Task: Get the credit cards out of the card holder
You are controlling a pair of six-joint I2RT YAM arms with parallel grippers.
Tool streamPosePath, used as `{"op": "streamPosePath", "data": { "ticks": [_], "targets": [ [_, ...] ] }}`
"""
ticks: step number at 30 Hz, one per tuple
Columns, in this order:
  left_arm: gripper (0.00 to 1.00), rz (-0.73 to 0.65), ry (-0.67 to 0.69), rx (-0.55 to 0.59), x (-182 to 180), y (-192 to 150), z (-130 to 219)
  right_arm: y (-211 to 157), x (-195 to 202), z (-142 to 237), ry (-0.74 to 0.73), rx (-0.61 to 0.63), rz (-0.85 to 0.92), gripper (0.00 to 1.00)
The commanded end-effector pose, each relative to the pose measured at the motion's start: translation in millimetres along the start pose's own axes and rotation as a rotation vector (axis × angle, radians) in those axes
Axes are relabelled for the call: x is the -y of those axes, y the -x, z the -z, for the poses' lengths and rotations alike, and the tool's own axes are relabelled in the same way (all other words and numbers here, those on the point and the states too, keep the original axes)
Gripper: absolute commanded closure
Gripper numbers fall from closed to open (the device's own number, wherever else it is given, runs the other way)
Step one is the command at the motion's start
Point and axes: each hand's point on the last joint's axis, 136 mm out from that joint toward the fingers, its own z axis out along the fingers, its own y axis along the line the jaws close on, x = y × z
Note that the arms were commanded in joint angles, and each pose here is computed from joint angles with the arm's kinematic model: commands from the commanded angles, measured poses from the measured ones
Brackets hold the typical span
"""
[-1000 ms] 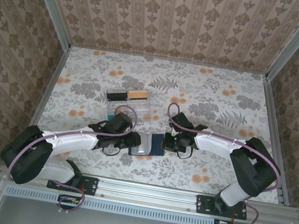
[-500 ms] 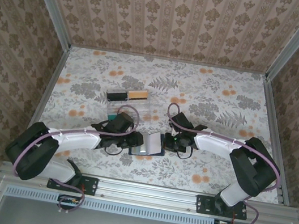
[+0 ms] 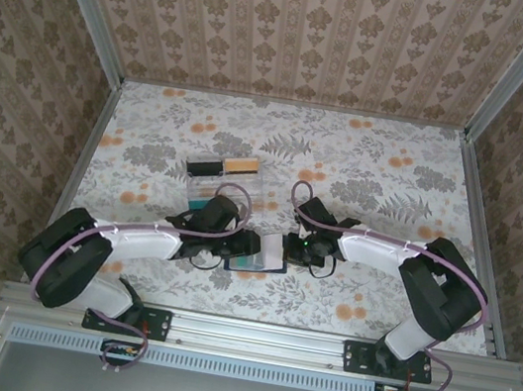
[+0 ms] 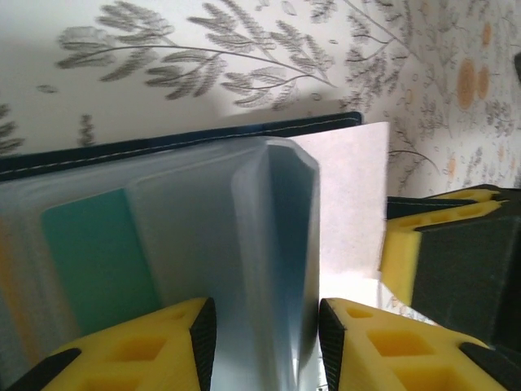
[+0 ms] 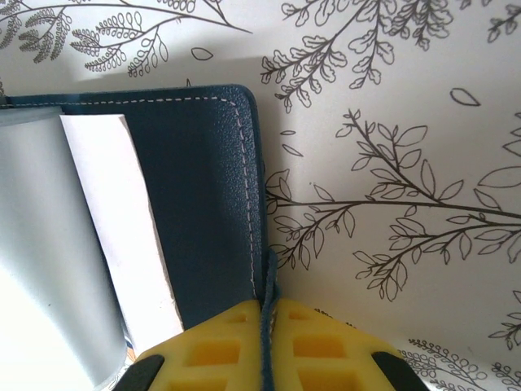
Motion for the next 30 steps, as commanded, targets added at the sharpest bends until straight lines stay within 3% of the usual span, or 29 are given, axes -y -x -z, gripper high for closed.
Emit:
{"op": "streamPosePath", "data": {
  "ticks": [1, 7, 13, 20, 30],
  "targets": [
    [0.59, -0.072, -0.101, 0.003, 35.2, 9.9, -2.7, -4.9, 2.5, -2.1, -0.017, -0.017, -0.001, 0.93],
    [0.59, -0.093, -0.128, -0.030, 49.6, 10.5, -14.5, -1.3, 0.0, 4.6, -0.013, 0.003, 0.001, 0.87],
    [0.60, -0.105, -0.127, -0.055, 55.2, 11.0, -23.0, 4.1, 0.3, 25.0, 0.002, 0.075, -0.002, 0.69],
    [0.61, -0.079, -0.075, -0.057, 44.2, 13.1, -29.6, 1.4, -22.5, 37.9, 0.152, 0.119, -0.005, 0.54],
    [0.61, -0.060, -0.037, -0.023, 34.0, 17.6, -19.9, -7.6, -29.1, 12.7, 0.138, 0.047, 0.012, 0.53]
  ]
}}
